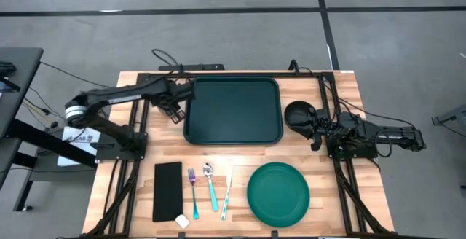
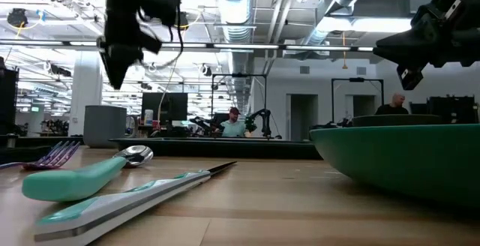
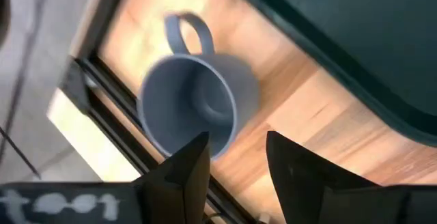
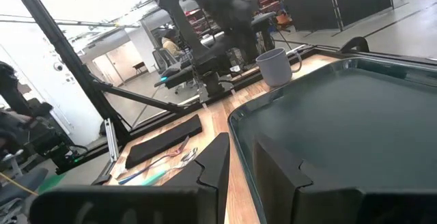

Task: Set up tray
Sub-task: Put the light blue mug on the top left of the dark green tray

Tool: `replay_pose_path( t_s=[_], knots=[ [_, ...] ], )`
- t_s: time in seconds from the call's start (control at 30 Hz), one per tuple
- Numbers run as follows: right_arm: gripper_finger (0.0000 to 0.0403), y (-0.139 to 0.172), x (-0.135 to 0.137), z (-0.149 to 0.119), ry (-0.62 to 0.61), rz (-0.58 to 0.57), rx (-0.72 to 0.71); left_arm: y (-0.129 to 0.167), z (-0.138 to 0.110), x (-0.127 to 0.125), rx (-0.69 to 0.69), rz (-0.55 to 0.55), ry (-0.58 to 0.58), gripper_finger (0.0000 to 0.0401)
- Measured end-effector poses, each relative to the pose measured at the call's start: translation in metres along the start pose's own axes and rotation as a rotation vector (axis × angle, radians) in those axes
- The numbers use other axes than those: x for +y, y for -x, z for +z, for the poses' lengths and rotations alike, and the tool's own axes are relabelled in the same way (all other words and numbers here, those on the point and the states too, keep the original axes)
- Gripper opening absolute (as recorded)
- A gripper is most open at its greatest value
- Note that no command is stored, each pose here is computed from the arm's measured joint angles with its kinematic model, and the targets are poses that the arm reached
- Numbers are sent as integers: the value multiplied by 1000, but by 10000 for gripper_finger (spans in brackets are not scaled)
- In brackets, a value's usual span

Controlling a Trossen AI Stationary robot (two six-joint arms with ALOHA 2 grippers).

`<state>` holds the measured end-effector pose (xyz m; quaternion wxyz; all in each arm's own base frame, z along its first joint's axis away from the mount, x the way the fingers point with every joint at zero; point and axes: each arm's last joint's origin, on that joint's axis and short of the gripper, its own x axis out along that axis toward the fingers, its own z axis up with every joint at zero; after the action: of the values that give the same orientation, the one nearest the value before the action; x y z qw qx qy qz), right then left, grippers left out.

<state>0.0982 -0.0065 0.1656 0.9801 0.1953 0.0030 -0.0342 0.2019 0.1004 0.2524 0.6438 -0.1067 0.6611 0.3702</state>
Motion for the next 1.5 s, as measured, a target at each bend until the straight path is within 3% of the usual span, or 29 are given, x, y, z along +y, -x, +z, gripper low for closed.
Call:
replay_pose_path(
  t_s=[0.3, 0.43, 0.6, 0.9, 1.03, 1.27, 1.5],
  knots=[
    [59, 0, 0, 0, 0, 0, 0, -19, 13, 17, 56, 0, 67, 137],
    [59, 0, 0, 0, 0, 0, 0, -26, 15, 23, 53, -66, 99, 137],
    [59, 0, 0, 0, 0, 0, 0, -43, 6, 20, 139, -180, 104, 137],
    [59, 0, 0, 0, 0, 0, 0, -70, -8, 12, 166, -146, 86, 135],
    [59, 0, 0, 0, 0, 0, 0, -70, -9, 12, 164, -138, 85, 107],
    [59, 0, 0, 0, 0, 0, 0, -70, -9, 12, 166, -139, 85, 11],
    [59, 0, 0, 0, 0, 0, 0, -41, 10, 20, 91, -186, 107, 3]
  ],
)
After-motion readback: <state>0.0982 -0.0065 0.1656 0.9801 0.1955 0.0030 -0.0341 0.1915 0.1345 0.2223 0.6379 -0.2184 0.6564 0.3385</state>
